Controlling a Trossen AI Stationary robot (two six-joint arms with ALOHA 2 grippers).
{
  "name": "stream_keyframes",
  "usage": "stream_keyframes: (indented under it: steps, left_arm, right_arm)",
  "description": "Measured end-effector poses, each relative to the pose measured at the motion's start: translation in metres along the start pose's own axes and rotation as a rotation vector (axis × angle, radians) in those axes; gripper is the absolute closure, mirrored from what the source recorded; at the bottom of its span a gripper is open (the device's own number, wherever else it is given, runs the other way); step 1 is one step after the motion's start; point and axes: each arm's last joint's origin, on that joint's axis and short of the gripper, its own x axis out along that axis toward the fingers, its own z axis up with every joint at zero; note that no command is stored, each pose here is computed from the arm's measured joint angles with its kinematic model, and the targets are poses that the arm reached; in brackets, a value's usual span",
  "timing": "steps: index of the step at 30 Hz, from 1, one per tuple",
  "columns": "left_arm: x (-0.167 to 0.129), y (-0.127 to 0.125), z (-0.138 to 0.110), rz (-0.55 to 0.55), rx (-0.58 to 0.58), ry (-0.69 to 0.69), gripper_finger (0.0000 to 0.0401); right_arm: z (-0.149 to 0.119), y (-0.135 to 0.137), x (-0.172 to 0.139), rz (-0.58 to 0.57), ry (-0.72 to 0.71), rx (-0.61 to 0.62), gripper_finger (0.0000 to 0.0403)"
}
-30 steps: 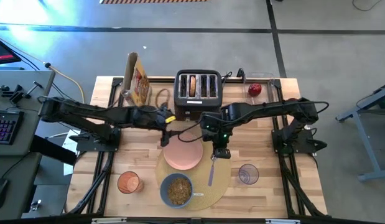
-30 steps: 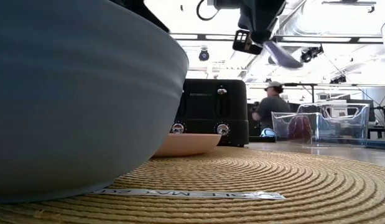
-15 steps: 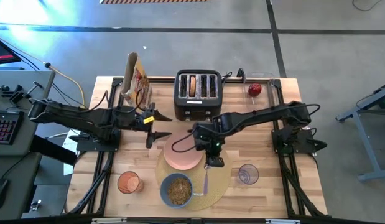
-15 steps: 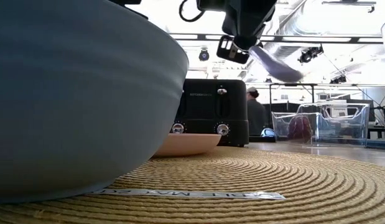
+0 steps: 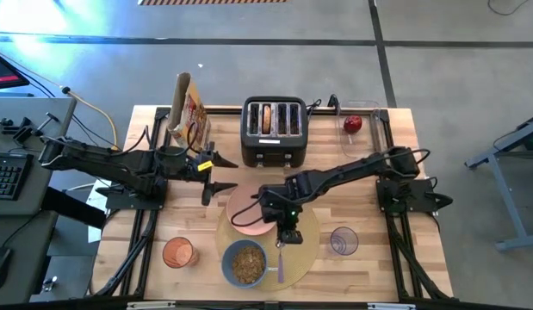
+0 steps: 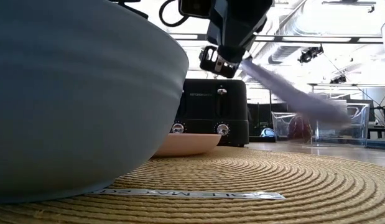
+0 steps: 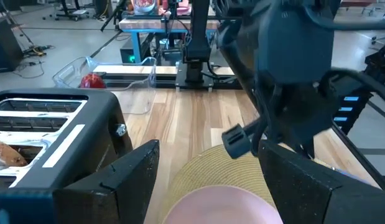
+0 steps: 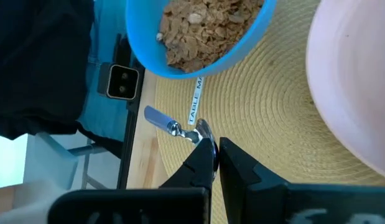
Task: Arrange a breakfast setting
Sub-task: Put the spoon on the place mat
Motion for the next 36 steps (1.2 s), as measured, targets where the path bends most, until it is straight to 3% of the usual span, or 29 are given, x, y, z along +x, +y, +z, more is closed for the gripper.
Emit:
stream_keyframes:
  steps: [18, 36]
  left_arm:
    - [0.0, -0.001, 0.0, -0.024, -0.019, 0.0, 0.0137]
    - [0.0, -0.001, 0.0, -0.026, -0.019, 0.0, 0.0137]
  right_arm:
    - [0.002, -0.019, 0.033, -0.002, 0.022, 0.083, 0.0403]
    - [-0.003, -0.033, 0.047, -0.12, 0.062, 0.127, 0.0403]
